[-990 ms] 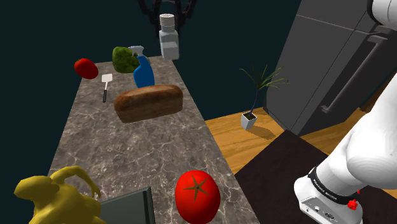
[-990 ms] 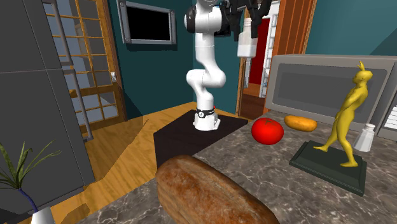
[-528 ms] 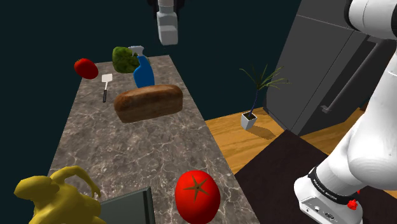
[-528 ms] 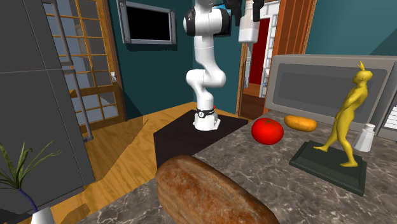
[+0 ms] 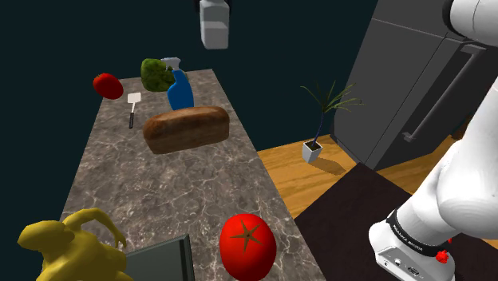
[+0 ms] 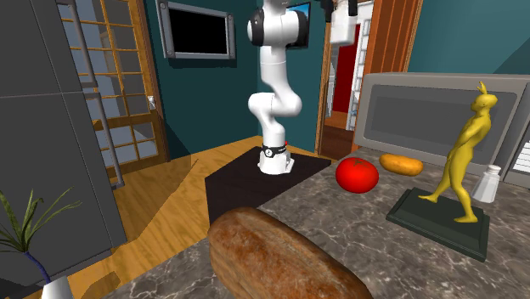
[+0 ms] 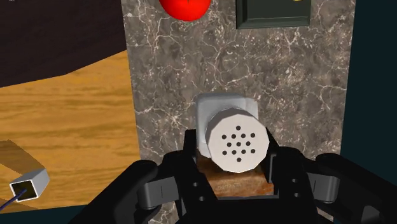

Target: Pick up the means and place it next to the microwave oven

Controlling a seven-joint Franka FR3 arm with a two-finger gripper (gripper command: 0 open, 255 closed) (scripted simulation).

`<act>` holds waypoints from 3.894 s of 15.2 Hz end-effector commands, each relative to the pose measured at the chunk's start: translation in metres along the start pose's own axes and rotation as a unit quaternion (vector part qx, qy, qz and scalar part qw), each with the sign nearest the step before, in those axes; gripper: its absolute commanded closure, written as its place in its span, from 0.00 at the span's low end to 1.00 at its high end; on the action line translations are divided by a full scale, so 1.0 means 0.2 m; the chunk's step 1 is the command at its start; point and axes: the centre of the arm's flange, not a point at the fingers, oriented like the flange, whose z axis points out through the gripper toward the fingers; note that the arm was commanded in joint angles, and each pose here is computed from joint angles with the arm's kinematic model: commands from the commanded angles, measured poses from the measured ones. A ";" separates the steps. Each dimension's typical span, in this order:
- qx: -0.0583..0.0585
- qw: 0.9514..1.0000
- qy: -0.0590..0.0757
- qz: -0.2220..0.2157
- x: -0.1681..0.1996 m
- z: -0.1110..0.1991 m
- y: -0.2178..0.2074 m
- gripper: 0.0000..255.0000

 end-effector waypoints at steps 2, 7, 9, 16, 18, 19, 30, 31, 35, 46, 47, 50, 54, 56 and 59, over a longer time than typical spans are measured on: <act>0.000 1.000 0.000 0.001 -0.19 0.03 0.00 1.00; 0.000 1.000 0.000 0.001 -0.52 0.06 0.00 1.00; 0.000 1.000 0.000 0.001 -0.66 0.07 0.01 1.00; 0.000 1.000 0.000 0.001 -1.12 0.11 0.01 1.00; 0.000 1.000 0.000 0.001 -1.25 0.12 0.02 1.00; 0.000 1.000 0.000 0.001 -1.31 0.13 0.02 1.00; 0.000 1.000 0.000 0.001 -1.74 0.29 0.04 1.00; 0.000 1.000 0.000 0.001 -1.74 0.32 0.04 1.00; 0.000 1.000 0.000 0.001 -1.73 0.43 0.05 1.00; 0.000 1.000 0.000 0.001 -1.71 0.71 0.09 1.00; 0.000 1.000 0.000 0.001 -1.70 0.74 0.09 1.00; 0.000 1.000 0.000 0.001 -1.70 0.82 0.10 1.00; 0.000 1.000 0.000 0.001 -1.69 0.92 0.11 1.00; 0.000 1.000 0.000 0.001 -1.68 0.97 0.12 1.00; 0.000 1.000 0.000 0.001 -1.68 1.05 0.12 1.00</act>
